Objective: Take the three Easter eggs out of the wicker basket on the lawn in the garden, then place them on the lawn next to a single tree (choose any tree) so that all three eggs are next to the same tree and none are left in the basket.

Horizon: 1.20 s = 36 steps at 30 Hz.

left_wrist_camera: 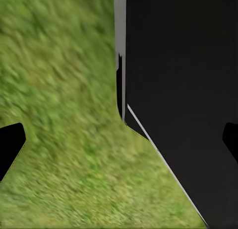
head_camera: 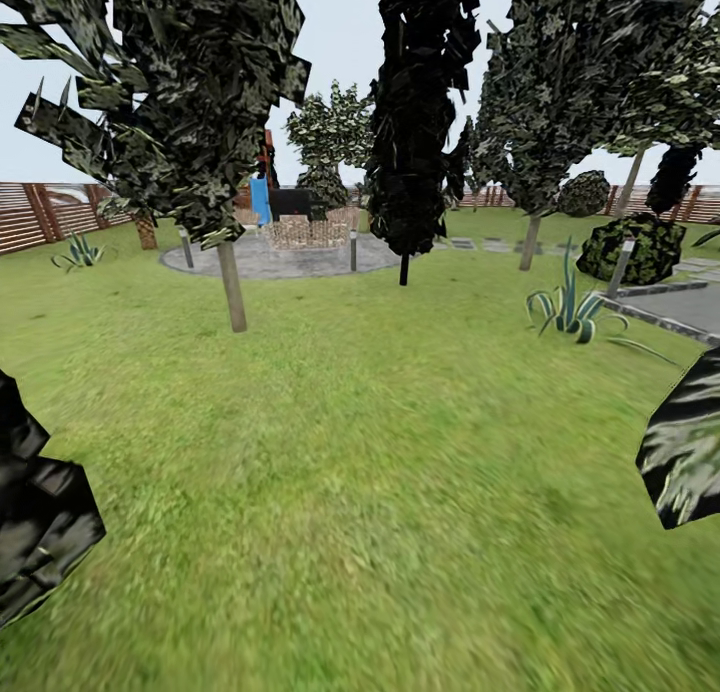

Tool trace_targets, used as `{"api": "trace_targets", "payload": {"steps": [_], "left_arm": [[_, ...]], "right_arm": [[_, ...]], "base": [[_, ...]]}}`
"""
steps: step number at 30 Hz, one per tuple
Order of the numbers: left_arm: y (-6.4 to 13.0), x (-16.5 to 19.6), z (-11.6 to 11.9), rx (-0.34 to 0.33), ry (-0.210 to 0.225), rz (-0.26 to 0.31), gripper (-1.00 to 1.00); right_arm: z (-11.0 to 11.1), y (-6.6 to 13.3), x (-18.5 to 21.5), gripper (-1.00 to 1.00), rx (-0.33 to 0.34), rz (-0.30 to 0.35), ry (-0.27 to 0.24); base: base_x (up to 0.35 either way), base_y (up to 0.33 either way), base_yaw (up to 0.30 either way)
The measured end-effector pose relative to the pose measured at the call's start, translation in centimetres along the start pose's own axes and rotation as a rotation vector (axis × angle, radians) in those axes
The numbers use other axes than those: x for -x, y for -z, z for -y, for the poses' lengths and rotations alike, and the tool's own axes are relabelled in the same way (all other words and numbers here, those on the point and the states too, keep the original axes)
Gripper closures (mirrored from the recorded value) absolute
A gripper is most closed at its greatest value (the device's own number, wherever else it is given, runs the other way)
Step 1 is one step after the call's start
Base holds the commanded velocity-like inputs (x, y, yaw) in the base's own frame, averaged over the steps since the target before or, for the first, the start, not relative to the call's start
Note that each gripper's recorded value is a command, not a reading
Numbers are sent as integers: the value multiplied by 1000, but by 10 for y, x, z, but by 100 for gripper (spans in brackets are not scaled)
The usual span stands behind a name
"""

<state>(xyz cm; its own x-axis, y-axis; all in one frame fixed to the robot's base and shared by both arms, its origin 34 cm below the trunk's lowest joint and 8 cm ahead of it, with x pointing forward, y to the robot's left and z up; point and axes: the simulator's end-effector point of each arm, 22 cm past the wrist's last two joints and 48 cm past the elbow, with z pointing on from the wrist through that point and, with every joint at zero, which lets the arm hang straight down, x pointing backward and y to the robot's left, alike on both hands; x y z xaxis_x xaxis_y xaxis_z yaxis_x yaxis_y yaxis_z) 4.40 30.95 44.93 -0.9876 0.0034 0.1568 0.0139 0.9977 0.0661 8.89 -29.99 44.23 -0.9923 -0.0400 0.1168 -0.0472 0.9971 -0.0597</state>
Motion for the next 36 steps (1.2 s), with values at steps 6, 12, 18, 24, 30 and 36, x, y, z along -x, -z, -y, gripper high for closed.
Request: {"api": "trace_targets", "payload": {"steps": [6, 12, 18, 24, 30, 36], "left_arm": [[0, 0, 0, 0, 0, 1, -100], [0, 0, 0, 0, 0, 1, -100], [0, 0, 0, 1, 0, 1, -100], [0, 0, 0, 0, 0, 1, -100], [0, 0, 0, 1, 0, 1, -100], [0, 0, 0, 1, 0, 1, -100]], "right_arm": [[-1, 0, 0, -100, 1, 1, -2], [-1, 0, 0, -100, 1, 1, 0], [0, 0, 0, -100, 1, 1, 1], [0, 0, 0, -100, 0, 0, 5], [0, 0, 0, -100, 0, 0, 5], [0, 0, 0, -100, 0, 1, 3]], "base": [[341, 0, 127], [341, 0, 241], [341, 0, 194], [341, 0, 21], [341, 0, 1], [341, 0, 0]]}}
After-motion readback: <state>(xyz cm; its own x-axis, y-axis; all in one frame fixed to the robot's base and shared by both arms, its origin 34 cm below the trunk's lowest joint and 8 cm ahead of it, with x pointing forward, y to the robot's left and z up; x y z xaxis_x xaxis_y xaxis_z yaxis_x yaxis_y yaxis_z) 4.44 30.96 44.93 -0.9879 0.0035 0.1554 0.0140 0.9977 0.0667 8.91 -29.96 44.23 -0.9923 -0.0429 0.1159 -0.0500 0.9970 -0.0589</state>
